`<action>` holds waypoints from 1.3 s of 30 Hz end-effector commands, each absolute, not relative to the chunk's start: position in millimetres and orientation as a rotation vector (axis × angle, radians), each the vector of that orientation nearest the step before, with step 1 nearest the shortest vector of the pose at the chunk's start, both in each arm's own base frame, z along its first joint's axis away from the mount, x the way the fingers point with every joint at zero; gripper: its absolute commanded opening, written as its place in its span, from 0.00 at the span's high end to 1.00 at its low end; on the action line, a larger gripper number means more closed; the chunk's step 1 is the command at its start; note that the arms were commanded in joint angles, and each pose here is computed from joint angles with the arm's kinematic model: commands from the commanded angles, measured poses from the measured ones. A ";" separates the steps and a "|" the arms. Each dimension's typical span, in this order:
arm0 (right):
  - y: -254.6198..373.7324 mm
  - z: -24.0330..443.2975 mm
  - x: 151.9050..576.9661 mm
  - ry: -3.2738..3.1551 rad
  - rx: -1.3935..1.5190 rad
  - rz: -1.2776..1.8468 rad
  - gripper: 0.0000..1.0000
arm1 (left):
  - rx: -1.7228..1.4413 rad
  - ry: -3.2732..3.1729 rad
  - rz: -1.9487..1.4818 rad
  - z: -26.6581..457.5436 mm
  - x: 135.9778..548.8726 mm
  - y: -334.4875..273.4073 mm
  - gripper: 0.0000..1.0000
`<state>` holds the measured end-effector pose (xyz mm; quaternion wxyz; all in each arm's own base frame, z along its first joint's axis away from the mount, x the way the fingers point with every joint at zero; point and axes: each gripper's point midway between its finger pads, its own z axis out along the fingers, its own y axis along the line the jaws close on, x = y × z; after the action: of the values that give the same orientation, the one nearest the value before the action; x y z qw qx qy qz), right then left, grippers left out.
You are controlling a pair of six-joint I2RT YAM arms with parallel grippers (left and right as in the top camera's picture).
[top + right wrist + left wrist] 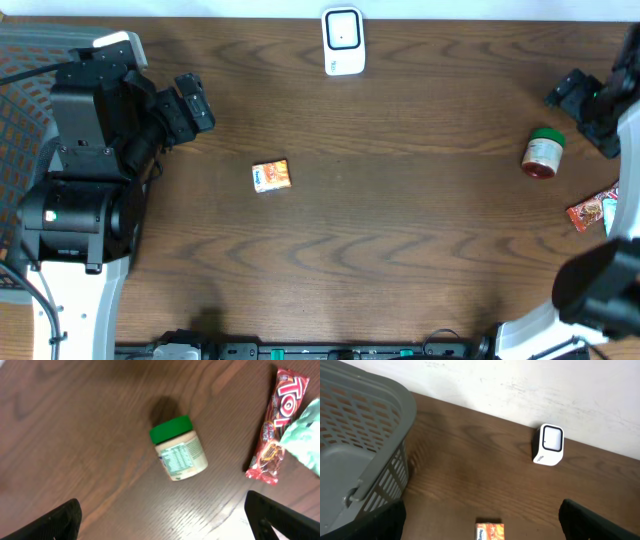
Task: Scan the item barcode
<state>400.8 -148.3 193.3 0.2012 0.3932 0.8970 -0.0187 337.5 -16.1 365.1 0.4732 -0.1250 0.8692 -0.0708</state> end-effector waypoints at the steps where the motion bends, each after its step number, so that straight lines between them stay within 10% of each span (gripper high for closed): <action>1: -166.5 183.4 412.6 2.553 1.062 -0.139 0.01 | -0.308 2.114 -0.154 369.8 337.6 -12.2 0.02; 39: -199.4 16.3 450.2 2.824 0.891 -0.133 0.10 | -0.308 2.114 -0.154 369.8 337.6 -12.2 0.02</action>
<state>445.7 -192.8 12.7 0.0787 0.3071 0.9475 -0.0431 337.5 -16.1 365.1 0.4732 -0.1250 0.8692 -0.0708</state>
